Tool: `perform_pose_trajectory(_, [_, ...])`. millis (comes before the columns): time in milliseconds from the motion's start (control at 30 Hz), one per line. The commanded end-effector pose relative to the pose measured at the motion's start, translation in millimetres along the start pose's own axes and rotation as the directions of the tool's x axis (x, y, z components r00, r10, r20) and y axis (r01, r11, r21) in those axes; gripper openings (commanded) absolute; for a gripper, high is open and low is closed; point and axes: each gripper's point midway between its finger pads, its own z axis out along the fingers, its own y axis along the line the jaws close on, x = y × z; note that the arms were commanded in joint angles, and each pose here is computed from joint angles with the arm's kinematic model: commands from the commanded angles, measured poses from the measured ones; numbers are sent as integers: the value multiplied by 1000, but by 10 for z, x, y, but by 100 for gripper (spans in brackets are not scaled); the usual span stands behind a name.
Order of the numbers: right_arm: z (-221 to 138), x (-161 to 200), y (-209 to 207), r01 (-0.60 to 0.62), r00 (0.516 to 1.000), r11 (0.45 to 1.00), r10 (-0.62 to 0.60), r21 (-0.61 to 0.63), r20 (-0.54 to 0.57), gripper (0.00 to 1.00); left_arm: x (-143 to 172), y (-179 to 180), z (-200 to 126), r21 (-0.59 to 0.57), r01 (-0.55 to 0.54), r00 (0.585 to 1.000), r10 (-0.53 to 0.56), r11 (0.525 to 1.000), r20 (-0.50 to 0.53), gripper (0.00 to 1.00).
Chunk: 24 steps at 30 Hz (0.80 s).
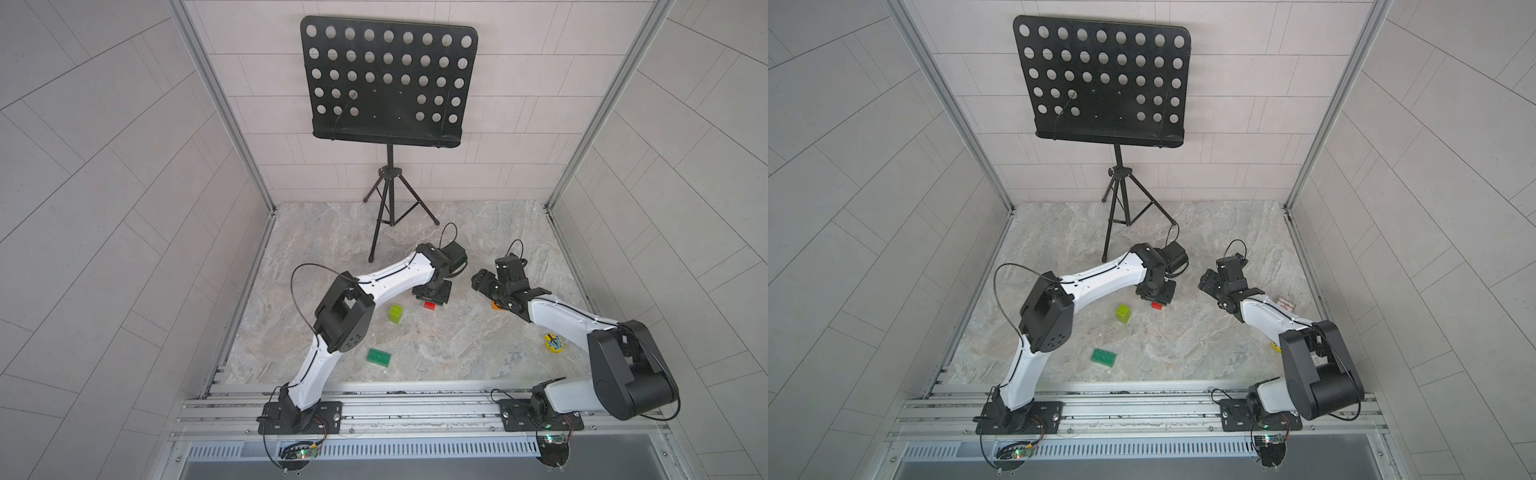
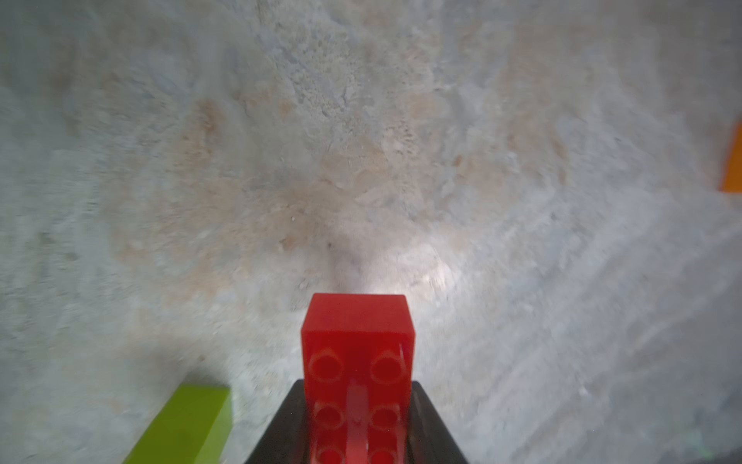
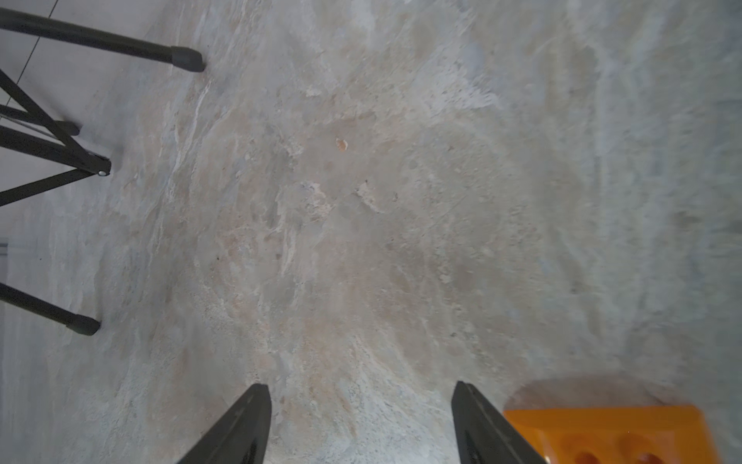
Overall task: Assemble an ice cream with lego
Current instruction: Pick up the lego brick from the center of the board.
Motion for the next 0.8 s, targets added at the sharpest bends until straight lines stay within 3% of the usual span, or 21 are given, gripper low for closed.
perform_pose_trajectory(0, [37, 48, 373, 52, 997, 988, -60, -144, -47, 76, 285, 282, -482, 7, -132, 991, 132, 991, -36, 5])
perform_pose_trajectory(200, [156, 348, 869, 144, 968, 947, -196, -288, -159, 77, 624, 811, -607, -62, -110, 993, 106, 992, -60, 5])
perform_pose_trajectory(400, [272, 647, 1120, 184, 924, 914, -286, -361, -253, 77, 681, 842, -458, -35, -96, 995, 94, 995, -36, 6])
perform_pose_trajectory(767, [313, 757, 1174, 223, 900, 906, -333, -361, -281, 77, 733, 888, -219, -60, -108, 992, 103, 992, -75, 6])
